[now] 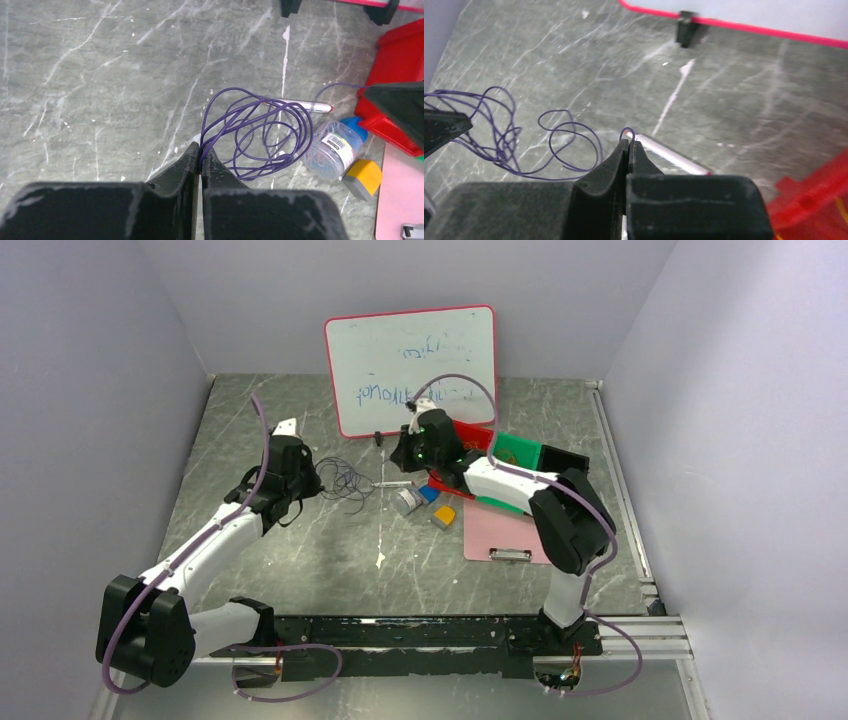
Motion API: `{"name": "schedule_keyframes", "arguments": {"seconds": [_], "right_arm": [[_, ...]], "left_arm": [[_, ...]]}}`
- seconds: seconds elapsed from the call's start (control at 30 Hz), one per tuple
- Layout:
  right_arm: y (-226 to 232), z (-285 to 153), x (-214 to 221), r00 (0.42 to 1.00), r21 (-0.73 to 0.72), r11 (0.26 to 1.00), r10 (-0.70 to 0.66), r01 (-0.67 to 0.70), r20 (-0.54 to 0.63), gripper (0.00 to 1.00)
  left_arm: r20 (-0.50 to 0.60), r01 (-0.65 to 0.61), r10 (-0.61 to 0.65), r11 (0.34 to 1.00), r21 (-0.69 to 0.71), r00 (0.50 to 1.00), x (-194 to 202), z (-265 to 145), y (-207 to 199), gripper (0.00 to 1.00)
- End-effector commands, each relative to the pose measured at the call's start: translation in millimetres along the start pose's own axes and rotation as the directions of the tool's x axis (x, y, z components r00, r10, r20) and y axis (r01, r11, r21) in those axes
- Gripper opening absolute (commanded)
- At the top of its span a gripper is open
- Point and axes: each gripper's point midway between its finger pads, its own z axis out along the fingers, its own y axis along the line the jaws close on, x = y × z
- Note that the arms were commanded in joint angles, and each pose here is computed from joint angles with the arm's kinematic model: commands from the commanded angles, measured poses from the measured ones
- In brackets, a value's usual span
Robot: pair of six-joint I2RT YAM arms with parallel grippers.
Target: Untangle the cables
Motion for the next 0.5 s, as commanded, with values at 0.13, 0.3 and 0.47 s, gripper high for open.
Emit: {"name": "schedule_keyframes", "arguments": {"seconds": [0.13, 0.3, 0.47], "right_arm": [[-56, -48, -48, 0.991, 0.142, 0.989, 0.014, -0.033, 0.131, 0.00], [-89, -102, -95, 0.962, 0.213, 0.973, 0.029, -0.089, 0.270, 0.00], [-111, -156, -128, 0.923, 0.297, 0.947, -0.001, -0.123, 0.385, 0.00]], "left_arm": [[0.040, 0.036, -0.032, 0.994, -0.101, 0.999, -15, -2, 16, 0.07], [0.024, 0.073, -0.071, 0.989, -0.129, 0.997, -14, 5, 29, 0.07], [0.014, 0.126, -0.125, 0.983, -0.136, 0.992, -18, 13, 40, 0.07]]}}
